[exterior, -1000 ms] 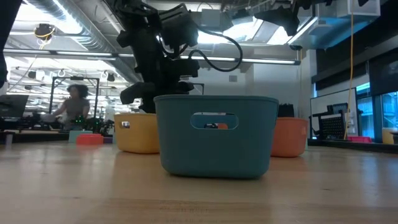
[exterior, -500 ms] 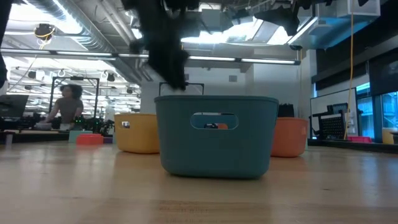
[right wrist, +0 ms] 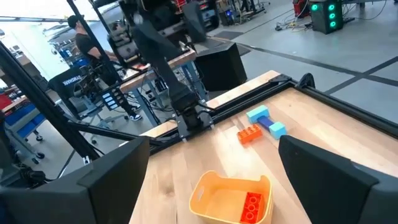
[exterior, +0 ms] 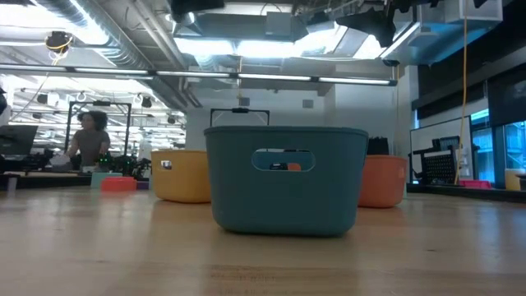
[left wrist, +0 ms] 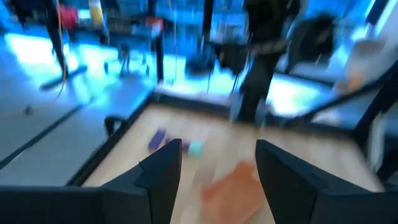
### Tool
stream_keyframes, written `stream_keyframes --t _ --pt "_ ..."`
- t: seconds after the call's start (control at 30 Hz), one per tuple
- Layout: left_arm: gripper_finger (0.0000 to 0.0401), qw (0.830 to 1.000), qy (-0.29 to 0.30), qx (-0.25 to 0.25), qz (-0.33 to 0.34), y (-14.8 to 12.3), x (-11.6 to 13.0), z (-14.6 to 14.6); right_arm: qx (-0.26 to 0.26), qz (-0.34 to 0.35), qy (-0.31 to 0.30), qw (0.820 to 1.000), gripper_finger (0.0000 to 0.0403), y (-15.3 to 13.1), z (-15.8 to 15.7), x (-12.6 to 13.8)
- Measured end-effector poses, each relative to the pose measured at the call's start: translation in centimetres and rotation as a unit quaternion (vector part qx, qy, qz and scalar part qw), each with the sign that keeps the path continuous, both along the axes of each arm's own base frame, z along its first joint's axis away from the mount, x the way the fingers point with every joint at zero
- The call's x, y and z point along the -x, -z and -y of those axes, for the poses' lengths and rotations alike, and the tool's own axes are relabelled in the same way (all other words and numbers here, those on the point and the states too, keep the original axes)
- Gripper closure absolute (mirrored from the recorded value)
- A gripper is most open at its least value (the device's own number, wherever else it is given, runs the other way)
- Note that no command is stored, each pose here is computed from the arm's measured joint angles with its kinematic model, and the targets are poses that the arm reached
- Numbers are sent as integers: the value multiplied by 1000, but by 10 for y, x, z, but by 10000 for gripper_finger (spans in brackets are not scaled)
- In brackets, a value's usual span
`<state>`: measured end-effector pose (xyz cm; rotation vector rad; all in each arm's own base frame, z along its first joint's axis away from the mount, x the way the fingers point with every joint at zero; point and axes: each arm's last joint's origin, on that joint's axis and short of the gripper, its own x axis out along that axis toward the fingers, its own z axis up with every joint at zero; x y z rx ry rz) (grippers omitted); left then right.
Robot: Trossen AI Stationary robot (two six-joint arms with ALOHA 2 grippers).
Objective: Sort & place blocks by color
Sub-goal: Put the right blue block into the orange bin
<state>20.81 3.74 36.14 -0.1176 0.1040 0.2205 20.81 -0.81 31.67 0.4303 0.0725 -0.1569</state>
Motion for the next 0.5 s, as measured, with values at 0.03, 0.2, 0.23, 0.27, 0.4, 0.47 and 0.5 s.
stream_keyframes --t 0.03,0.2,0.23,0.27,0.4,0.47,0.5 --pt "205 1000 2 6 18 4 7 3 1 0 0 1000 42 0 0 0" --pt "205 994 24 42 103 25 37 15 1 1 0 1000 42 0 0 0" --pt "205 992 27 49 115 28 41 16 1 1 0 1000 42 0 0 0" --pt "205 990 29 57 123 32 45 17 1 1 0 1000 42 0 0 0" --pt "205 986 34 69 148 39 54 20 12 1 -1 1000 42 -1 0 0" --pt "205 985 30 67 155 38 58 20 14 0 -2 1000 42 0 0 0" --pt "205 985 27 66 160 37 59 20 13 0 -1 1000 42 0 0 0"
